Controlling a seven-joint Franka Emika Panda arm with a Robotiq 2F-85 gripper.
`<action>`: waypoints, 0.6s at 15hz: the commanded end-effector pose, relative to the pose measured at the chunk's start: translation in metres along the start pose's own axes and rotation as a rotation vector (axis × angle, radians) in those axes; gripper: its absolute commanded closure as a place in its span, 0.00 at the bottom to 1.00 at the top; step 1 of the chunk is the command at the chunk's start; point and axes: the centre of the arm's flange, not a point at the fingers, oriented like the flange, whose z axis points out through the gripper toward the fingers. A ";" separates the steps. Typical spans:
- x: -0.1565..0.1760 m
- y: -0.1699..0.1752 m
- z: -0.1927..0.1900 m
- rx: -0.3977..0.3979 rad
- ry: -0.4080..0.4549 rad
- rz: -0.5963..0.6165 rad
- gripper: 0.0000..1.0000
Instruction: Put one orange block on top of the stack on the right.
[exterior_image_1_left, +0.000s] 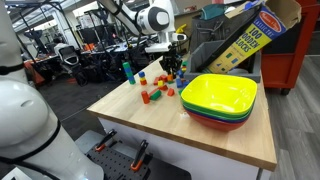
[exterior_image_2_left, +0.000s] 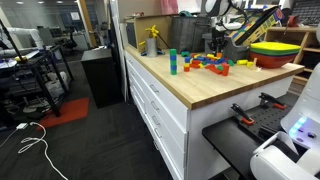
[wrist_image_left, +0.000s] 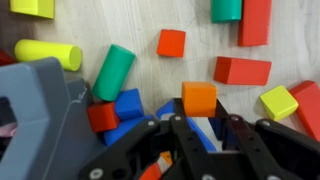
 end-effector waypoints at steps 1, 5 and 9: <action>-0.003 -0.022 -0.010 0.029 -0.011 0.007 0.93; -0.001 -0.056 -0.005 0.060 -0.004 -0.017 0.93; -0.003 -0.088 -0.010 0.097 0.002 -0.022 0.93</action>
